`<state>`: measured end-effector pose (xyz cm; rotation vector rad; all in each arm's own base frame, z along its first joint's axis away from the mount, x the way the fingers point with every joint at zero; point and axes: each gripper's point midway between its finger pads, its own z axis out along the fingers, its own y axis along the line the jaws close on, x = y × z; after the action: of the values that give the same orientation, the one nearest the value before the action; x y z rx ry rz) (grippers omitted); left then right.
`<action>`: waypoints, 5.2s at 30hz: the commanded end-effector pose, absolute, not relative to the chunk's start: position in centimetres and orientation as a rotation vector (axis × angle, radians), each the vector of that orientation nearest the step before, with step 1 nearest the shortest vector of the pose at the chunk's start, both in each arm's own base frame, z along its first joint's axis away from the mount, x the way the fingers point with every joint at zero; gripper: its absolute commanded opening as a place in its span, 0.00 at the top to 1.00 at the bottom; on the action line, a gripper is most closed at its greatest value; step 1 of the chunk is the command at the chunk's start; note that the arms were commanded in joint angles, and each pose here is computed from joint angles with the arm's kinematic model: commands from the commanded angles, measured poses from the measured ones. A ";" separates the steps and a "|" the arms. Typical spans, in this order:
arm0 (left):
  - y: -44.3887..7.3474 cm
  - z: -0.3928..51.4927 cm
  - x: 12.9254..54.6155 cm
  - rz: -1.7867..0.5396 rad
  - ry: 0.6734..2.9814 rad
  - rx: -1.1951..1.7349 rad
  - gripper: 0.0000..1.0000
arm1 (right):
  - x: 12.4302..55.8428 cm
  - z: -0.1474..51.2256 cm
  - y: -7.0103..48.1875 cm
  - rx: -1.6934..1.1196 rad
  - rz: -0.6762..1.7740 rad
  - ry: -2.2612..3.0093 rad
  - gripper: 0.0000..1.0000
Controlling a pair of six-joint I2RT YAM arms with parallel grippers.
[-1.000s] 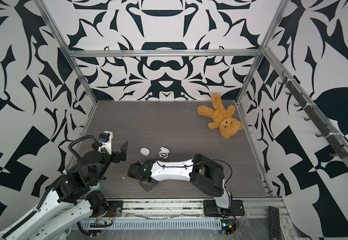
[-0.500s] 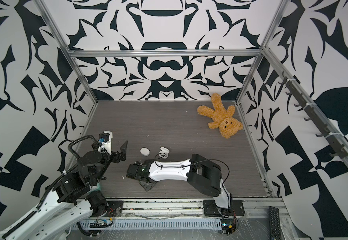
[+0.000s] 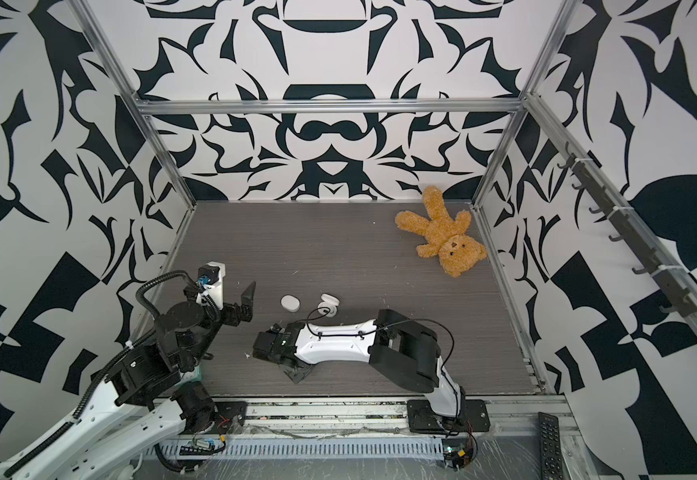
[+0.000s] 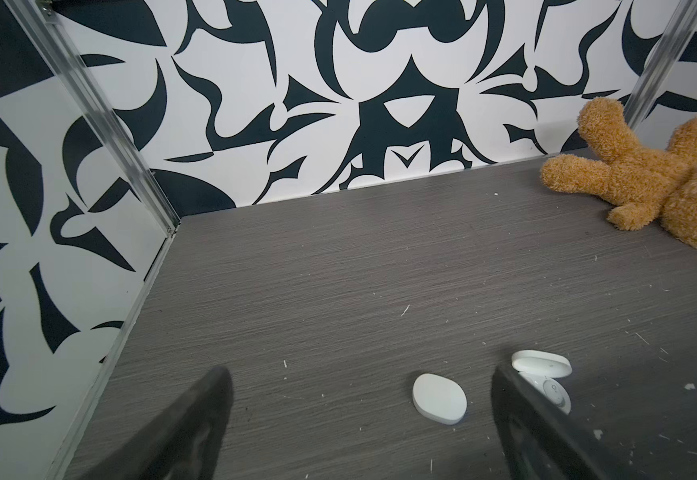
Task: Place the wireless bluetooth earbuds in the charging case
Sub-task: 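Lower the right gripper and close it on the white earbud, then lift the earbud with the right gripper and carry it over the open case, then lower the earbud into the open case's empty slot with the right gripper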
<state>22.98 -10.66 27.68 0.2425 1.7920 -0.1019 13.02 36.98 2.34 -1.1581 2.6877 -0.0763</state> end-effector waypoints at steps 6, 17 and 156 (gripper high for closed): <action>-10.3 27.4 23.0 -0.088 1.791 0.233 0.01 | 13.6 3.0 37.0 -1.162 -0.138 2.649 0.76; -10.4 27.3 23.0 -0.089 1.797 0.237 0.01 | 13.6 2.5 36.8 -1.189 -0.171 2.650 0.76; -10.9 26.9 23.1 -0.091 1.807 0.260 0.01 | 28.7 9.8 33.5 0.193 1.002 2.262 0.58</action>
<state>23.08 -10.93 27.40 0.2547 1.8014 -0.1020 28.71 33.04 7.76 0.2276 2.3034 0.9957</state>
